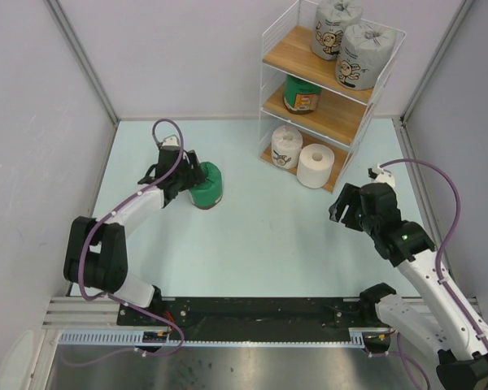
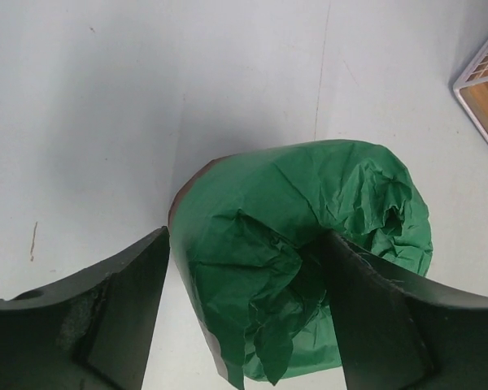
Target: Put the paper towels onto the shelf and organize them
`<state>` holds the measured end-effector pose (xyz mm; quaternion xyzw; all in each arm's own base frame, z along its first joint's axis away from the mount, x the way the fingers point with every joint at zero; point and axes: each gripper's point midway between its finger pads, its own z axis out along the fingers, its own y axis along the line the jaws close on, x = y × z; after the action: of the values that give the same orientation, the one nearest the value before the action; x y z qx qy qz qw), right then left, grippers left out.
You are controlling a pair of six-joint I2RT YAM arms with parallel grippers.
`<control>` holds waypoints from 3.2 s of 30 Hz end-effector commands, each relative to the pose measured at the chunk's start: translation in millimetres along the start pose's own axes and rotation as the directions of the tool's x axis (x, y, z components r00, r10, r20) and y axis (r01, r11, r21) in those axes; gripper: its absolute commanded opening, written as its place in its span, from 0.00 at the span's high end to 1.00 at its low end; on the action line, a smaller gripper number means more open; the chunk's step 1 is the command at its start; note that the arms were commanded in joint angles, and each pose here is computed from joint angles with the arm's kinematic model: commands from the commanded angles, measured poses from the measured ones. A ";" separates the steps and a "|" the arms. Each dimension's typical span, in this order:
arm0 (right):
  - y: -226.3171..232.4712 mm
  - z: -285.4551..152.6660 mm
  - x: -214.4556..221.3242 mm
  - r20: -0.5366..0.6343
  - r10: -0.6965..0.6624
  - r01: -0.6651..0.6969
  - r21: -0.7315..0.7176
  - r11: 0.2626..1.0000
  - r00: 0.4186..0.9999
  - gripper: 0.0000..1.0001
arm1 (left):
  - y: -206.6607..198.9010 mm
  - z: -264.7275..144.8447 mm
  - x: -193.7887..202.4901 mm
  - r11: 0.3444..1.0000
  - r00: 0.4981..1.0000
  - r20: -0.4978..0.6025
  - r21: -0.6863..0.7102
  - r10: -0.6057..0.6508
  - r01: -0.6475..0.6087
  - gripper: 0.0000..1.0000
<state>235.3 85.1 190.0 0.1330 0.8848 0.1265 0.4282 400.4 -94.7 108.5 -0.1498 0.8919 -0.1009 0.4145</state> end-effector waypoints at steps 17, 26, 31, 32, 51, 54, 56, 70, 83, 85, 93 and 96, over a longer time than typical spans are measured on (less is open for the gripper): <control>0.4 -4.3 -12.2 0.054 0.011 -0.011 0.000 1.000 0.999 0.26 | -85.0 -62.6 -58.9 0.924 0.997 0.083 0.381 -0.007 -0.026 0.93; 2.5 -20.8 -27.2 0.123 0.048 -0.045 -0.028 0.999 0.991 0.26 | -244.8 -188.6 -98.0 0.619 0.952 0.297 0.735 0.073 -0.277 1.00; 0.2 -30.4 -31.2 0.146 0.066 -0.063 -0.031 0.998 0.987 0.27 | -315.9 -233.4 -113.4 0.485 0.928 0.366 0.802 0.062 -0.349 1.00; -0.7 -31.4 -30.1 0.144 0.067 -0.064 -0.029 0.998 0.987 0.27 | -325.3 -221.2 -109.8 0.492 0.931 0.357 0.799 0.076 -0.346 1.00; -12.7 -45.1 -26.6 0.158 0.078 -0.079 -0.004 0.997 0.984 0.27 | -408.8 -153.2 -109.0 0.514 0.943 0.318 0.795 0.101 -0.323 1.00; -14.2 -44.8 -25.7 0.155 0.076 -0.078 0.005 0.997 0.985 0.26 | -414.3 -151.7 -110.9 0.516 0.943 0.320 0.794 0.095 -0.321 1.00; -14.7 -45.1 -25.6 0.156 0.074 -0.076 0.006 0.997 0.985 0.26 | -417.4 -150.6 -114.0 0.519 0.940 0.329 0.790 0.090 -0.326 1.00; -16.1 -41.2 -24.6 0.148 0.071 -0.075 0.022 0.997 0.986 0.26 | -417.5 -119.3 -110.3 0.590 0.933 0.340 0.731 0.122 -0.343 1.00; -15.9 -35.6 -23.9 0.136 0.064 -0.070 0.036 0.997 0.989 0.26 | -429.2 -123.6 -136.9 0.620 0.923 0.385 0.722 0.011 -0.309 1.00; -16.2 -35.7 -24.1 0.138 0.063 -0.069 0.039 0.997 0.988 0.26 | -430.6 -122.7 -138.2 0.620 0.923 0.385 0.725 -0.003 -0.300 0.99; -18.6 -34.7 -24.1 0.138 0.057 -0.065 0.052 0.997 0.989 0.26 | -443.7 -129.0 -141.9 0.590 0.919 0.388 0.760 -0.073 -0.274 1.00; -19.6 -33.8 -23.3 0.133 0.055 -0.063 0.059 0.996 0.990 0.26 | -448.4 -135.1 -147.1 0.582 0.909 0.402 0.767 -0.109 -0.269 1.00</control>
<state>215.5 59.0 203.7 0.1706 0.8663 0.1027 0.4581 461.5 -452.7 368.9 0.1181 0.7250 -0.4037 0.5453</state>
